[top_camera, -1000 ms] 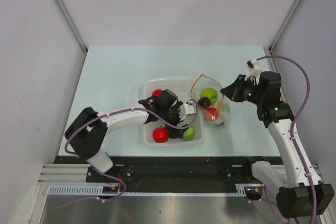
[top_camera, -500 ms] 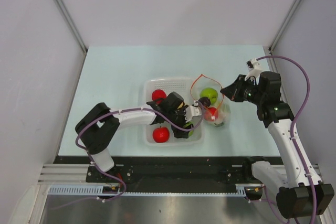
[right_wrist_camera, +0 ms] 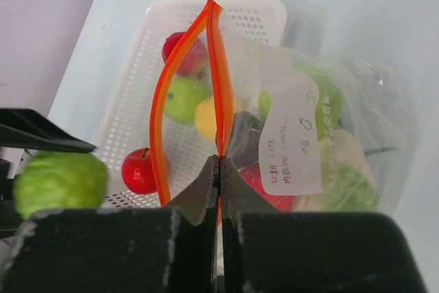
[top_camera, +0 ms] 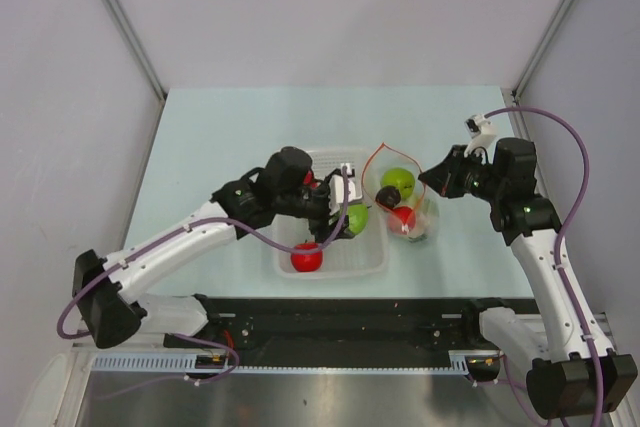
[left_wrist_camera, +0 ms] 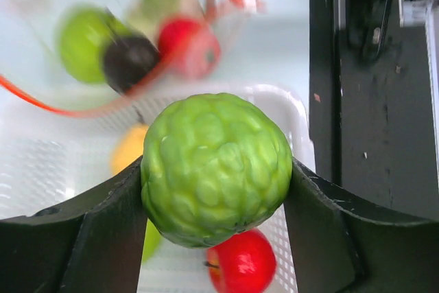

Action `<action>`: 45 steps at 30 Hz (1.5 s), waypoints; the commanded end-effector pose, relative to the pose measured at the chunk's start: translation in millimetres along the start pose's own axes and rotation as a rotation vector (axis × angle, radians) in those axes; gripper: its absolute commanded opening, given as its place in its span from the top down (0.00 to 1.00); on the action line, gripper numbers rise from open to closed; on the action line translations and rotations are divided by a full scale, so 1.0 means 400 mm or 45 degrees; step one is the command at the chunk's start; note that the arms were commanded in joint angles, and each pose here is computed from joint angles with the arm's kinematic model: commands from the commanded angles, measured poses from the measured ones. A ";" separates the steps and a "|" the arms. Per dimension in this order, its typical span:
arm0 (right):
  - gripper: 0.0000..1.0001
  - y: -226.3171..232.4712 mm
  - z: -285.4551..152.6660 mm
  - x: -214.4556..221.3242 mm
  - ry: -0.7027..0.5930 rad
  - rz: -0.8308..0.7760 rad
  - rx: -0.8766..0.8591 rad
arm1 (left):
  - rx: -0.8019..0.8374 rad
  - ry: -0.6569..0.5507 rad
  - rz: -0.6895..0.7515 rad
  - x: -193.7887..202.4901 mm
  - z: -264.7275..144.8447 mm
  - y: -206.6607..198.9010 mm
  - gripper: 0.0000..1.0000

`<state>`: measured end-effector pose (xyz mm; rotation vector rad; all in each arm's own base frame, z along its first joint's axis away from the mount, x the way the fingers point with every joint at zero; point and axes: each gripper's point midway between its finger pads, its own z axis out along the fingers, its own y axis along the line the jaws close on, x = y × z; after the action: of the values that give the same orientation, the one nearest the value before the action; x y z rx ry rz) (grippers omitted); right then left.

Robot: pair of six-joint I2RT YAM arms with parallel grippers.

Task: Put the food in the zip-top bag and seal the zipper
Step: Pick up the fake fruit from the bin, then place the fake fruit in the zipper food storage bag, then adjust the zipper food storage bag at the center of the board.

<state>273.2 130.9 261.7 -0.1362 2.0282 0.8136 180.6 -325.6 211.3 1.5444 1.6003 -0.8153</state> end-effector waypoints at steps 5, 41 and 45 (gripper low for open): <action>1.00 0.025 -0.018 0.002 -0.002 -0.088 -0.058 | -0.104 -0.160 0.071 -0.236 -0.003 0.114 0.69; 1.00 0.042 -0.035 -0.027 -0.010 -0.377 -0.265 | 0.255 0.047 0.690 -0.137 0.149 0.084 0.14; 1.00 0.033 -0.025 -0.026 0.006 -0.408 -0.272 | 0.279 0.129 0.820 -0.075 0.186 0.090 0.22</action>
<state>261.2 131.3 260.1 -0.4598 1.9475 0.8532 222.8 -402.6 233.6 1.9680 1.1280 -0.6571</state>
